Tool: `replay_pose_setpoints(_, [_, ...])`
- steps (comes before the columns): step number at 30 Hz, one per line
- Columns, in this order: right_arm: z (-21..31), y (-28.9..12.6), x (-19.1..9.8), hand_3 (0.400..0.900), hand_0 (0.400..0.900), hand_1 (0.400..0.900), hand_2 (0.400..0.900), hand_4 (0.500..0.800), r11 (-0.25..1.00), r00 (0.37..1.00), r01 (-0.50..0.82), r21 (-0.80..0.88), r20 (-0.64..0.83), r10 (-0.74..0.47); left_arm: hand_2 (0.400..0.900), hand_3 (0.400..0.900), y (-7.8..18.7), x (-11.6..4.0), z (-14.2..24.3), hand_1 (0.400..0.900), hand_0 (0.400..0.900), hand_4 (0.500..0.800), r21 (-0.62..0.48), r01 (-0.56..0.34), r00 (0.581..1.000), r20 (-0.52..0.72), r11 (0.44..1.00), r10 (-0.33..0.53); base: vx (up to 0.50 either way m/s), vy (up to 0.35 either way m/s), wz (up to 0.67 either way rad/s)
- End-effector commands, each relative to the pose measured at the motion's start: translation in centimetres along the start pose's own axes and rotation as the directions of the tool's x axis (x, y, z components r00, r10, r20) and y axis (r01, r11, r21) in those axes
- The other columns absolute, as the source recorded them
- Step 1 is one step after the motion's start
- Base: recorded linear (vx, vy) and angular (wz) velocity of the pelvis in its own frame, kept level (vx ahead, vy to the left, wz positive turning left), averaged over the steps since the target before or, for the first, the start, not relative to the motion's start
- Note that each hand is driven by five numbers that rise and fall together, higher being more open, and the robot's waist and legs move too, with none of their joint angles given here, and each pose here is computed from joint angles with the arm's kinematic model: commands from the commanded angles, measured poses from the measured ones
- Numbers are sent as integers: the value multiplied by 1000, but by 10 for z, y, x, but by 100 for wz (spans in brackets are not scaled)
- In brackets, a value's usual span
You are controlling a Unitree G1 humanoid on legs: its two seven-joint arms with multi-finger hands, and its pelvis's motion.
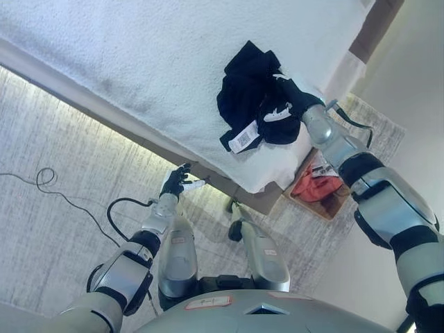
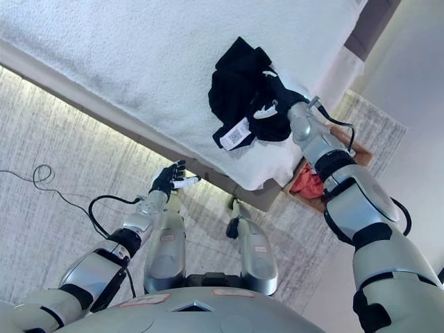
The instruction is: Put the clothes on the bed into the basket.
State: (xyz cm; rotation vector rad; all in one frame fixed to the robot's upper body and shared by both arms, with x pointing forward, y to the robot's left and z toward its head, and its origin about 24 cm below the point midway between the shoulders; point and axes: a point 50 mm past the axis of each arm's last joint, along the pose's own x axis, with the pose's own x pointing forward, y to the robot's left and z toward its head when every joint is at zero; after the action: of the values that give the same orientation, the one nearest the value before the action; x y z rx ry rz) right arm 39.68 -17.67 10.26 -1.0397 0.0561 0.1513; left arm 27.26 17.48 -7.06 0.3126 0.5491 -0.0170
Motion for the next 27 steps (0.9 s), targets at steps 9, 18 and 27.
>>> replay_pose_setpoints(9, [35, -52, 14, 400, 400, 400, 400, 500, 974, 979, 189, 124, 49, -196, 900, 900, -6, 3, 14, 900, 900, 800, 28, 8, 998, 62, 1000, -10, -21, 19, 11])
replay_pose_setpoints(18, [35, -55, 14, 400, 400, 400, 400, 500, 945, 968, 243, 220, 16, -252, 900, 900, -10, 3, 16, 900, 900, 800, 25, 11, 997, 75, 1000, -13, -11, 6, 2])
replay_pose_setpoints(27, [16, -49, 7, 400, 400, 400, 400, 500, 907, 956, 285, 310, -27, -291, 900, 900, -5, -1, 2, 900, 900, 800, 1, -14, 999, 38, 1000, 14, 10, 14, -6])
